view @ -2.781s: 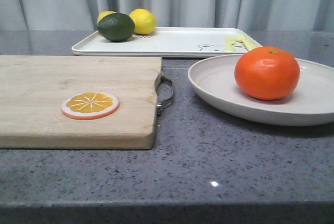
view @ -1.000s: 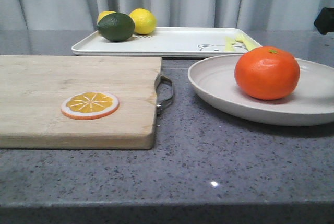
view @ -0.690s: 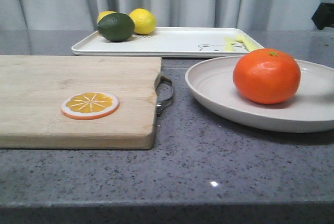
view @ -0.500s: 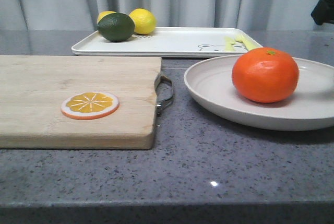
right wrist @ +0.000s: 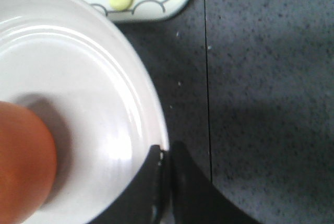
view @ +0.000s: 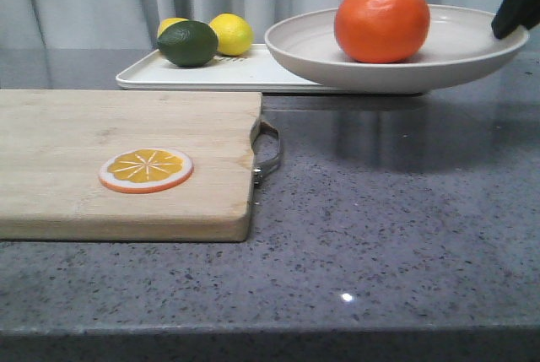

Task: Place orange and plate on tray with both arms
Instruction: 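Lift the plate with the orange and carry it onto the tray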

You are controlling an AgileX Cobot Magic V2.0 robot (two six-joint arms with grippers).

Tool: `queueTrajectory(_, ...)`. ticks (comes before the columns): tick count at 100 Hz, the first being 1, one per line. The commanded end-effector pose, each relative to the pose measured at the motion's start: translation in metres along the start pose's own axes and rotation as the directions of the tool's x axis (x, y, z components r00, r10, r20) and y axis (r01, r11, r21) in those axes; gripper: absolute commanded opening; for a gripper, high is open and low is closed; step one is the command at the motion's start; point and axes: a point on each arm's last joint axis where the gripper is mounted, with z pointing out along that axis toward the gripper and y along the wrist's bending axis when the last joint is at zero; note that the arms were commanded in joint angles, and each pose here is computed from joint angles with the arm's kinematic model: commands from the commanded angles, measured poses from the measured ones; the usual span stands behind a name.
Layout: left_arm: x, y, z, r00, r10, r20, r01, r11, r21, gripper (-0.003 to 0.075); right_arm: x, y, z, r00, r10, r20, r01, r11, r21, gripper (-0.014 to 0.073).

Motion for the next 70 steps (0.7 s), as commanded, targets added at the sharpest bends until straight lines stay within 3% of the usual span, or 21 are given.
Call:
queueTrajectory(1,-0.016,-0.001,-0.002,0.995,-0.015,0.102,0.016,1.0,-0.003,-0.002,-0.029,0.011,-0.011,0.994,-0.004,0.108,0.008,0.999,-0.045,-0.0066)
queueTrajectory(43,-0.016,-0.001,-0.002,0.995,-0.015,0.102,0.016,1.0,-0.003,-0.002,-0.118,0.042,0.044,0.995,-0.024,0.095,0.04,0.985,-0.167,-0.0066)
queueTrajectory(70,-0.016,-0.001,-0.002,0.995,-0.015,0.102,0.016,1.0,-0.003,-0.002,-0.147,0.046,0.092,0.996,-0.034,0.087,0.05,0.98,-0.194,-0.0066)
